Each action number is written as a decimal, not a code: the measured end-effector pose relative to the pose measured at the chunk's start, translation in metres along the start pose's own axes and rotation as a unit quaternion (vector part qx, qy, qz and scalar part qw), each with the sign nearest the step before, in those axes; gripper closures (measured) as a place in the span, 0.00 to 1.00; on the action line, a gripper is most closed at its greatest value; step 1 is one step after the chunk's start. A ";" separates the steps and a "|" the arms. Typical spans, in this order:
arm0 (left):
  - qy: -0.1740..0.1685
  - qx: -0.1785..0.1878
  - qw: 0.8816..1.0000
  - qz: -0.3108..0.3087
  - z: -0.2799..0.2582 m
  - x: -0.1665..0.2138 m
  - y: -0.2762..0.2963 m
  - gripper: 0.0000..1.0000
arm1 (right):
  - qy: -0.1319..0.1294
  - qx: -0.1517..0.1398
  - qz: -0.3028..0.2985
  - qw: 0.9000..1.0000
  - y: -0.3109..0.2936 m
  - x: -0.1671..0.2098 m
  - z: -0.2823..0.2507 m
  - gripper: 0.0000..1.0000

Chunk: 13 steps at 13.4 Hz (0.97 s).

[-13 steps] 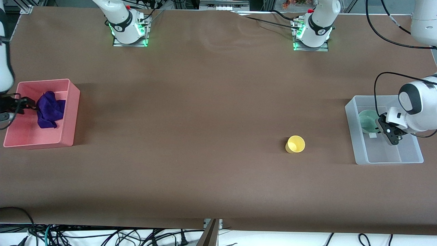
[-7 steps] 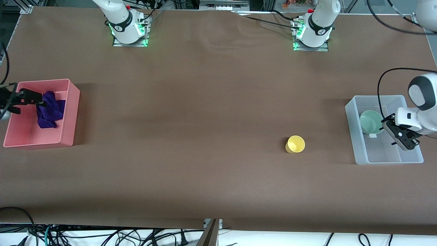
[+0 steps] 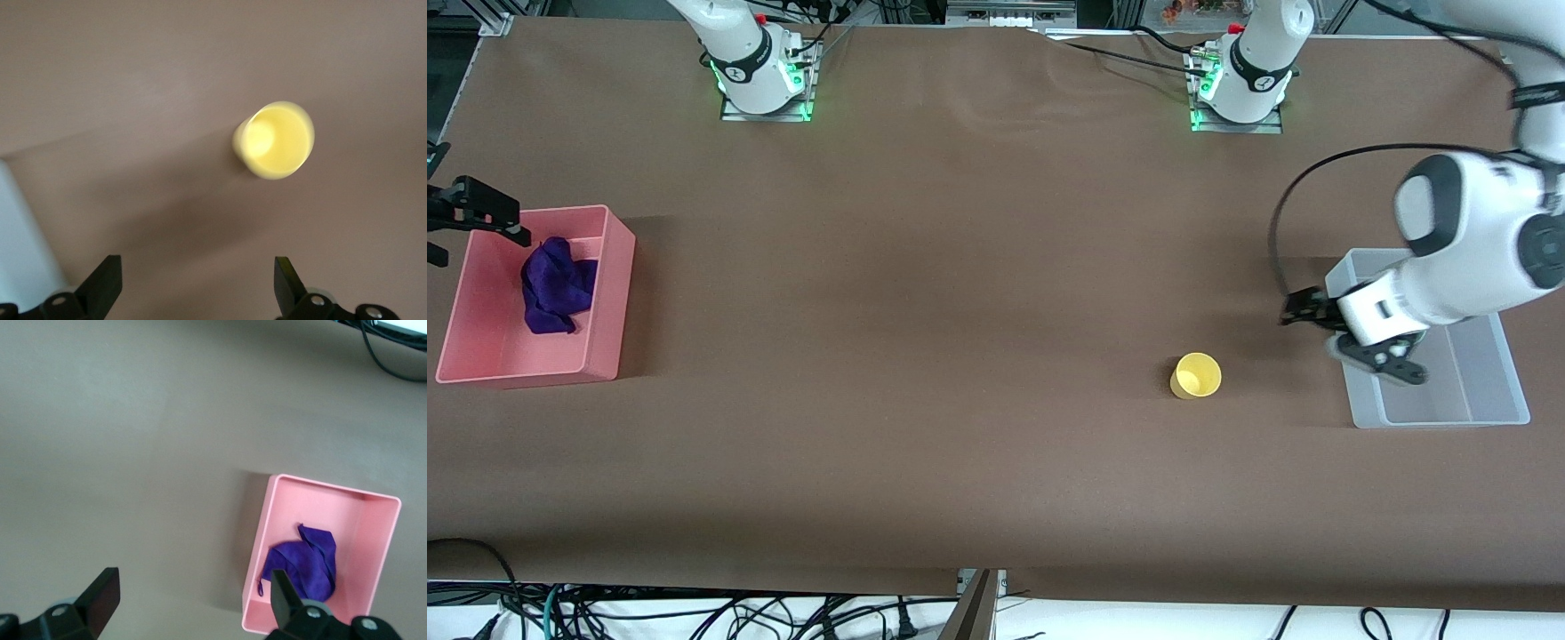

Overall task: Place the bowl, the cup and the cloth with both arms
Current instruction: 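Move the left gripper to the yellow cup and grasp it, then lift the yellow cup and carry it into the clear bin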

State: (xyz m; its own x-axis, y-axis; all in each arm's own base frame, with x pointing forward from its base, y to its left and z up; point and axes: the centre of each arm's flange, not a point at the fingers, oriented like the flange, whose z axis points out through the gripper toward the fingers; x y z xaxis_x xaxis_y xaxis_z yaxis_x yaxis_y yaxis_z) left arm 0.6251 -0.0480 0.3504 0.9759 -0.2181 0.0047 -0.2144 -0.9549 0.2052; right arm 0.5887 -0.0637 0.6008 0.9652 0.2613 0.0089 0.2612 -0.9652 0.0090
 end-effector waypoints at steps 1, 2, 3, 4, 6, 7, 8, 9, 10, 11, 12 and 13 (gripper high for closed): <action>0.023 0.001 0.999 -0.027 0.019 0.011 0.013 0.00 | -0.009 0.002 0.021 1.000 -0.001 -0.001 0.003 0.00; 0.040 0.005 0.998 -0.047 0.040 0.019 0.023 0.01 | -0.021 0.006 0.047 0.999 -0.004 -0.002 0.006 0.00; 0.048 0.009 0.997 -0.060 0.063 0.025 0.030 0.02 | -0.031 0.008 0.065 0.997 -0.011 -0.002 0.007 0.00; 0.057 0.014 0.996 -0.070 0.084 0.029 0.034 0.05 | -0.040 0.006 0.074 0.996 -0.022 0.000 0.009 0.00; 0.070 0.022 0.994 -0.079 0.114 0.033 0.030 0.11 | -0.051 -0.002 0.078 0.996 -0.036 0.002 0.010 0.00; 0.068 0.023 0.994 -0.081 0.123 0.032 0.028 0.20 | -0.053 -0.003 0.079 0.995 -0.036 0.002 0.010 0.00; 0.064 0.024 0.994 -0.081 0.130 0.031 0.027 0.33 | -0.053 -0.003 0.081 0.995 -0.035 0.002 0.010 0.00; 0.061 0.024 0.995 -0.081 0.133 0.031 0.027 0.45 | -0.052 -0.004 0.082 0.995 -0.034 0.002 0.009 0.00; 0.061 0.024 0.995 -0.081 0.134 0.031 0.028 0.55 | -0.051 -0.004 0.082 0.995 -0.034 0.003 0.008 0.00; 0.061 0.024 0.995 -0.080 0.134 0.031 0.028 0.67 | -0.050 -0.004 0.082 0.995 -0.034 0.003 0.007 0.00; 0.061 0.024 0.995 -0.080 0.134 0.031 0.029 0.76 | -0.050 -0.004 0.082 0.995 -0.034 0.003 0.007 0.00; 0.061 0.024 0.995 -0.080 0.134 0.031 0.029 0.88 | -0.050 -0.004 0.082 0.995 -0.034 0.004 0.007 0.00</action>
State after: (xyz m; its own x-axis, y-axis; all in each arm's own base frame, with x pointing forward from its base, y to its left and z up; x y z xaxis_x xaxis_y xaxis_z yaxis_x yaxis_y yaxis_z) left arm 0.6439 -0.1091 0.2258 0.9947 -0.0394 0.0954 -0.0550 -0.9845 0.1663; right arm 0.5834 -0.0303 0.5933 0.9911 0.0987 -0.0896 0.1011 -0.9946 0.0231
